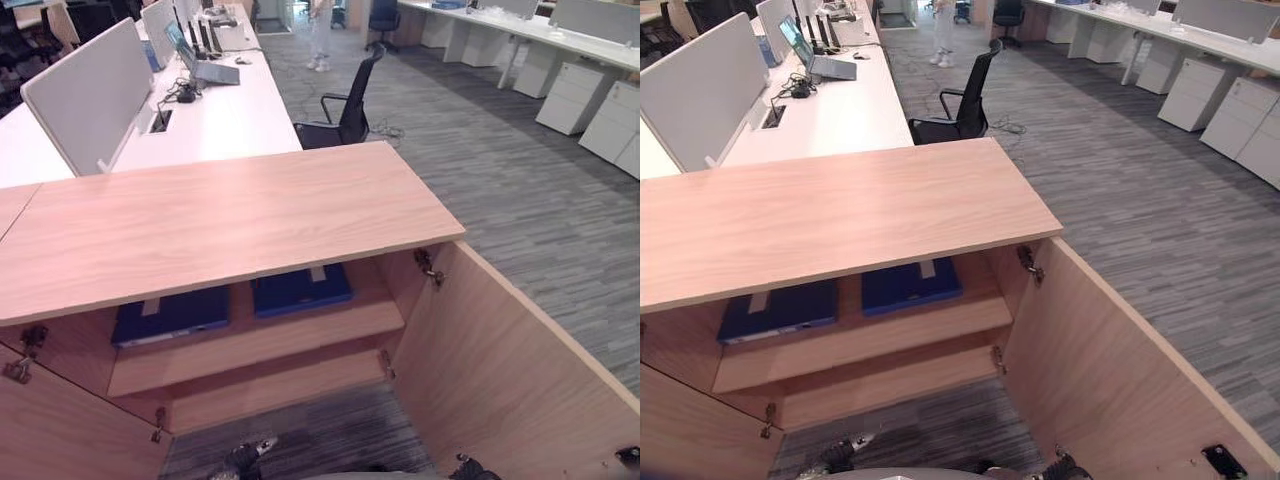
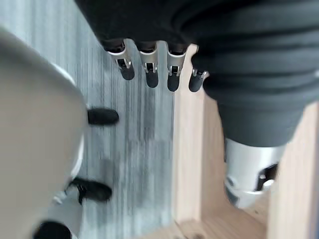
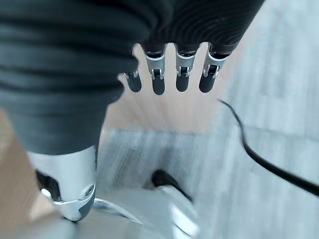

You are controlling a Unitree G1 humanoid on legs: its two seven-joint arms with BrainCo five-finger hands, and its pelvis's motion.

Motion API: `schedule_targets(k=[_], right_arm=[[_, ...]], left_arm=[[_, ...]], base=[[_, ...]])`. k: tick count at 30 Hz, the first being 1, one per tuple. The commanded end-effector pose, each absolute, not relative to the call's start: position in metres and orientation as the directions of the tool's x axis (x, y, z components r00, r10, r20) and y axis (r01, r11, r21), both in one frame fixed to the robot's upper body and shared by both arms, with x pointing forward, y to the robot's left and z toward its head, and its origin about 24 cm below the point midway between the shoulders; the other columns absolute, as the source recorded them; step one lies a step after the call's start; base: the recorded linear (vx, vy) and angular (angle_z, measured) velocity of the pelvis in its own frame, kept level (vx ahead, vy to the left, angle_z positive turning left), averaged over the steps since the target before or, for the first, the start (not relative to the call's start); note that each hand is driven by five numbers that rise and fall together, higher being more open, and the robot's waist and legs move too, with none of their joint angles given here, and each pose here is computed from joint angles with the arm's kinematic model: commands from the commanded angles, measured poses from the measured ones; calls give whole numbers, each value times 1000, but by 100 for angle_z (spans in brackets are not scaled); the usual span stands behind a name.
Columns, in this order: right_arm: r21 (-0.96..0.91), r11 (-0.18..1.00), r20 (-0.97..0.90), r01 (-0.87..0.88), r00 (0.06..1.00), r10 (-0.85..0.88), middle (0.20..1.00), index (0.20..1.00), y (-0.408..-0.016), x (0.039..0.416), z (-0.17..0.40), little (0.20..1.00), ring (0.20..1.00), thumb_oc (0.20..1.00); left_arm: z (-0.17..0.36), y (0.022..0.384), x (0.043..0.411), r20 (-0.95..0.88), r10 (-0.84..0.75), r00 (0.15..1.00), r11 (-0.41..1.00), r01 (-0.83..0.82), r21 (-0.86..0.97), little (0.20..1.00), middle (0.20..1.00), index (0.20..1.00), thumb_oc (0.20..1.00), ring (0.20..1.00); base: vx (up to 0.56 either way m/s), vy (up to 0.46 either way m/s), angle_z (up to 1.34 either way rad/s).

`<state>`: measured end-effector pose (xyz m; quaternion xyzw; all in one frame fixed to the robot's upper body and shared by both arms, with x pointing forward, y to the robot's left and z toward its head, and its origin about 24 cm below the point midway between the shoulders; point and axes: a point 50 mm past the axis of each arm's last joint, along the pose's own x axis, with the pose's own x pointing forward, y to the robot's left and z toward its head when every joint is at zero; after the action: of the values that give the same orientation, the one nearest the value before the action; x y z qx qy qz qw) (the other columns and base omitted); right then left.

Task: Put the empty folder in the office cabinet

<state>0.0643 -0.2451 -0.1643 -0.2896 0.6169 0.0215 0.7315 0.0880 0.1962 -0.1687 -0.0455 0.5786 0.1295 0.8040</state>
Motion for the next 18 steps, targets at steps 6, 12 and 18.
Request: schedule_targets(k=[6, 12, 18], right_arm=[[-279, 946, -960, -164, 50, -274, 1000, 1000, -237, 44, -170, 1000, 1000, 1000], [-336, 941, -941, -36, -28, -337, 1000, 1000, -261, 31, -165, 1000, 1000, 1000], [-399, 915, -917, 54, -40, -398, 1000, 1000, -280, 31, -158, 1000, 1000, 1000]], left_arm=[[-162, 207, 115, -928, 135, 348, 987, -124, 97, 1000, 1000, 1000, 1000, 1000], [-163, 204, 113, -936, 101, 338, 992, -104, 70, 1000, 1000, 1000, 1000, 1000], [-163, 206, 110, -937, 105, 332, 990, -125, 66, 1000, 1000, 1000, 1000, 1000]], base=[[-153, 235, -63], [-47, 28, -95], [22, -111, -54]])
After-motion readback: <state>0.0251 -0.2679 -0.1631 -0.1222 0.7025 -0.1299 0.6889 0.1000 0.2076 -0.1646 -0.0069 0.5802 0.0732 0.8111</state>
